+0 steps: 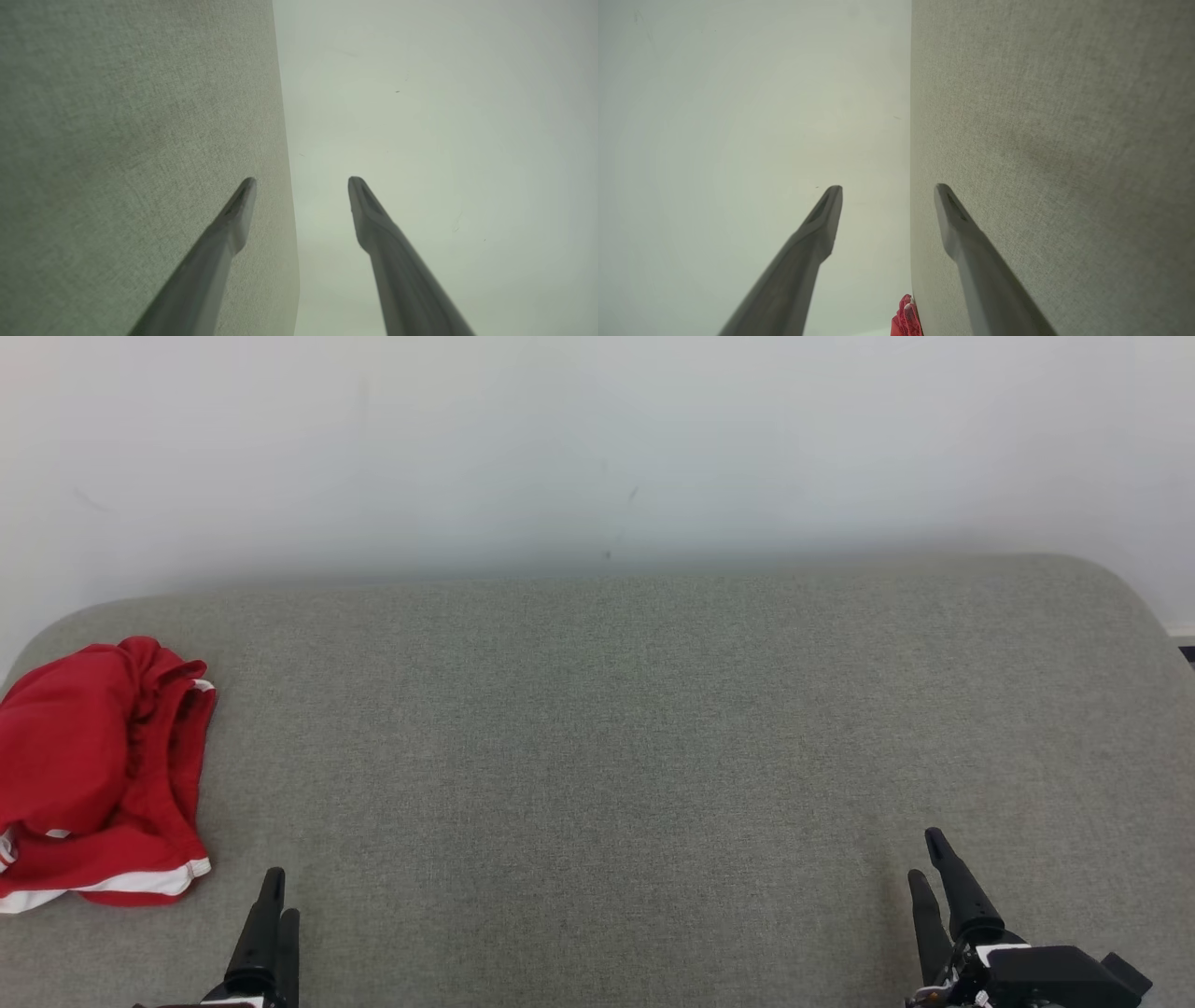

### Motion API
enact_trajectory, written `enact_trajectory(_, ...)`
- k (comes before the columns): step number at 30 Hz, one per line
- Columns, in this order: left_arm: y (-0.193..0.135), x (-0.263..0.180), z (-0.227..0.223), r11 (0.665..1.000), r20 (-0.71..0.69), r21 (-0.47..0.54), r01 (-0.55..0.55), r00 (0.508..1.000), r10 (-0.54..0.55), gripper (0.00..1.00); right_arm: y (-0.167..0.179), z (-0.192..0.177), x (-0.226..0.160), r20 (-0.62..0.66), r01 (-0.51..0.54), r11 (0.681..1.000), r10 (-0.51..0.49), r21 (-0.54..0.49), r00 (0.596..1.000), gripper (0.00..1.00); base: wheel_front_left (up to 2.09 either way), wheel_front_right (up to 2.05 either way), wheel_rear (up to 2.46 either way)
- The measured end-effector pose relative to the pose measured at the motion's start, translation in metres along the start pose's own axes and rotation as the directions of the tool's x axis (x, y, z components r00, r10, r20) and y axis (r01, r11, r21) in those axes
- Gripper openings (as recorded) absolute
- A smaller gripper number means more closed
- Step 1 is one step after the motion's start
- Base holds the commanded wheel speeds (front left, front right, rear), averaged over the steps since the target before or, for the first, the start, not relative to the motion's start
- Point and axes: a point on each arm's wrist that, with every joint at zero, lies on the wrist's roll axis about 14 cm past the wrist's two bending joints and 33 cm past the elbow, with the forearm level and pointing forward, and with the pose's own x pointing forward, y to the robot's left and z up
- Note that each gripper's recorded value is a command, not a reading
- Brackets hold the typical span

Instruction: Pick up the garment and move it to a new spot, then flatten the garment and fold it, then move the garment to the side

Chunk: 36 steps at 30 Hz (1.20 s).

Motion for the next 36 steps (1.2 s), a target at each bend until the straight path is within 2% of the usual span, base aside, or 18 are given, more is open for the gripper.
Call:
enact_trajectory(9, -0.009, 0.001, 0.002, 0.994, 0.024, 0.107, 0.023, 0.999, -0.026, 1.0, 0.007, -0.004, 0.001, 0.005, -0.02, 0.994, 0.02, -0.107, 1.0, 1.0, 0.0, 0.0, 0.0)
enact_trajectory(19, -0.017, 0.001, 0.008, 0.964, 0.053, 0.263, 0.037, 0.997, -0.052, 1.0, 0.015, -0.008, 0.0, 0.005, -0.042, 0.963, 0.045, -0.265, 0.999, 1.0, 0.0, 0.0, 0.0)
enact_trajectory(29, -0.022, -0.001, 0.006, 0.893, 0.059, 0.45, 0.024, 0.997, -0.057, 1.0, 0.025, -0.015, 0.0, -0.01, -0.075, 0.891, 0.08, -0.447, 0.997, 1.0, 0.0, 0.0, 0.0)
enact_trajectory(36, -0.023, -0.002, 0.002, 0.825, 0.057, 0.566, 0.017, 0.997, -0.06, 1.0, 0.027, -0.02, -0.002, -0.02, -0.09, 0.832, 0.094, -0.548, 0.995, 1.0, 0.0, 0.0, 0.0)
